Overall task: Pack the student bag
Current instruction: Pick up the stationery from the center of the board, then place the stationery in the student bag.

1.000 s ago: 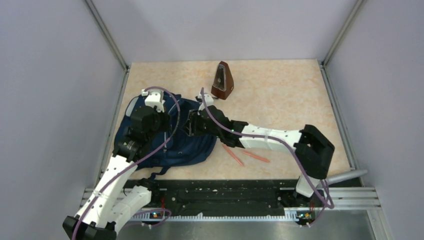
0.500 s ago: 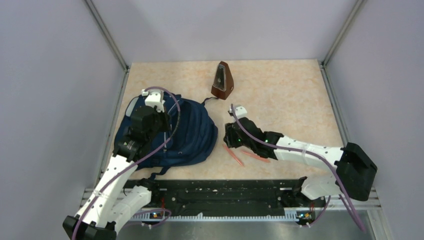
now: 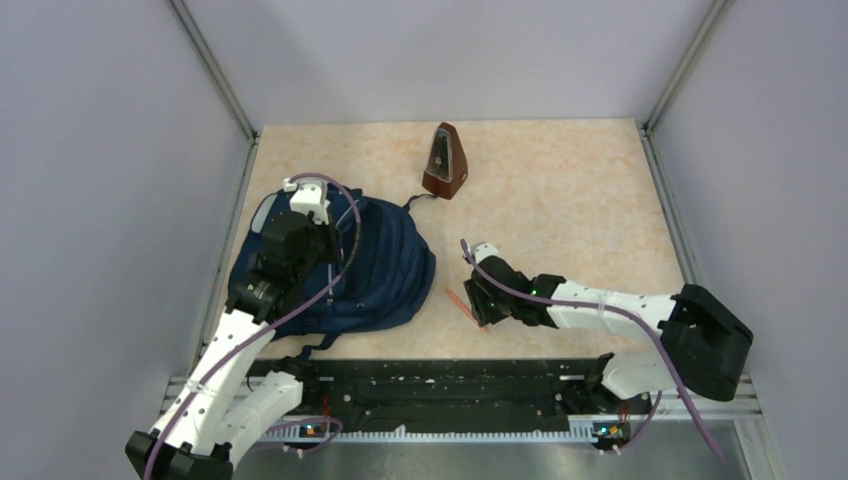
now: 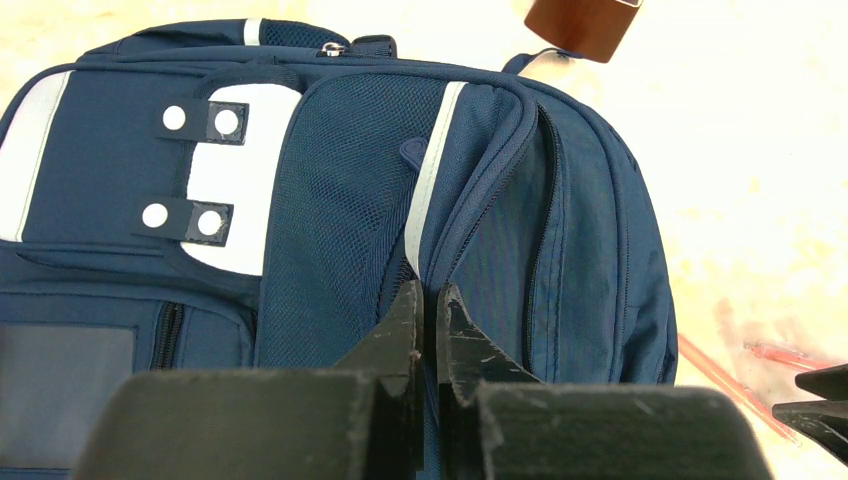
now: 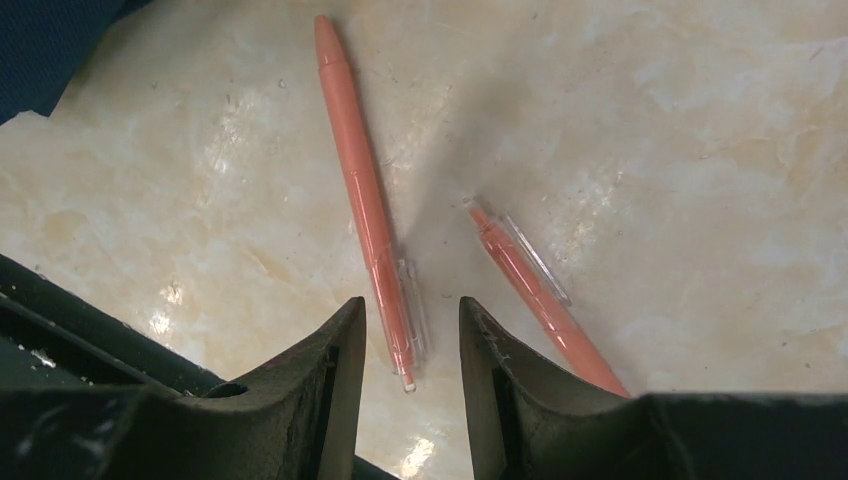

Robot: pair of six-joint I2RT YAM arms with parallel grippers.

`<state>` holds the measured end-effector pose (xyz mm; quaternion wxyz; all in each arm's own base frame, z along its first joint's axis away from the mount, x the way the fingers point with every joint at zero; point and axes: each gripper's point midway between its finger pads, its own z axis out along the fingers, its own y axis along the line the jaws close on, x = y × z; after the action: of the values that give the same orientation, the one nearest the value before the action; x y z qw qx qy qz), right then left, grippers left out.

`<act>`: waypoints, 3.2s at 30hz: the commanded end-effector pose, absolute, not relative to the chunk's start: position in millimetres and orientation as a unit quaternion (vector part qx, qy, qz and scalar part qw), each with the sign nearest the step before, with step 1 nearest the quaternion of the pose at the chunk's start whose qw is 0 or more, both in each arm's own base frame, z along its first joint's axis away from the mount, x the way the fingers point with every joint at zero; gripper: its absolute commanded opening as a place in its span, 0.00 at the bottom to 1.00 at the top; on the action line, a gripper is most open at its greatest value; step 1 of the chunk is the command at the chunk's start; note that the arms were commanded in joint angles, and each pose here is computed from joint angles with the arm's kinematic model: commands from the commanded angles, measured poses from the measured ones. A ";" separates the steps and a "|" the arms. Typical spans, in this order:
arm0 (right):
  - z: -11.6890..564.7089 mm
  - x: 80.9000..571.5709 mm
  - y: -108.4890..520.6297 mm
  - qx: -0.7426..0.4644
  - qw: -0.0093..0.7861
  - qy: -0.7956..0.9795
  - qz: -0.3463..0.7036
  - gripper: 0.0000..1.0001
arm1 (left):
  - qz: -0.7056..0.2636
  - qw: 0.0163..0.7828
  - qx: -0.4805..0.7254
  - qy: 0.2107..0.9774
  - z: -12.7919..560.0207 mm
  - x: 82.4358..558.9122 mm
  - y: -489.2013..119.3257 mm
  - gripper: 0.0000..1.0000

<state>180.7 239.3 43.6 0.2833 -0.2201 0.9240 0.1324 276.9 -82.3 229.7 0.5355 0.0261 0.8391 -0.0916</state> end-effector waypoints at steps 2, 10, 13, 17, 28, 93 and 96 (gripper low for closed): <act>36.3 174.9 252.0 -0.258 0.274 0.915 0.146 0.39 | -0.087 0.577 0.021 0.812 255.5 286.8 -79.6 0.00; 29.2 185.0 262.0 -0.280 0.285 0.909 0.117 0.37 | -0.088 0.579 0.022 0.811 257.0 286.0 -80.0 0.00; 27.4 189.4 263.7 -0.286 0.285 0.909 0.104 0.35 | -0.089 0.580 0.022 0.810 258.0 285.8 -79.8 0.00; 26.7 194.2 266.4 -0.295 0.288 0.906 0.090 0.34 | -0.090 0.581 0.022 0.808 259.3 285.3 -80.0 0.00; 20.3 196.4 267.2 -0.316 0.287 0.903 0.056 0.22 | -0.092 0.581 0.023 0.809 258.9 285.1 -80.7 0.00; 176.6 280.3 517.9 -0.028 0.335 0.832 0.442 0.00 | -0.115 0.597 0.025 0.793 272.3 276.8 -84.8 0.00; 173.7 278.2 523.2 -0.040 0.342 0.833 0.432 0.00 | -0.115 0.597 0.025 0.793 272.4 277.0 -84.5 0.00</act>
<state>269.3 505.0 148.6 0.3001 -0.0402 0.8554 0.4203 270.8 -83.7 234.1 0.5396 0.0322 0.8353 -0.1007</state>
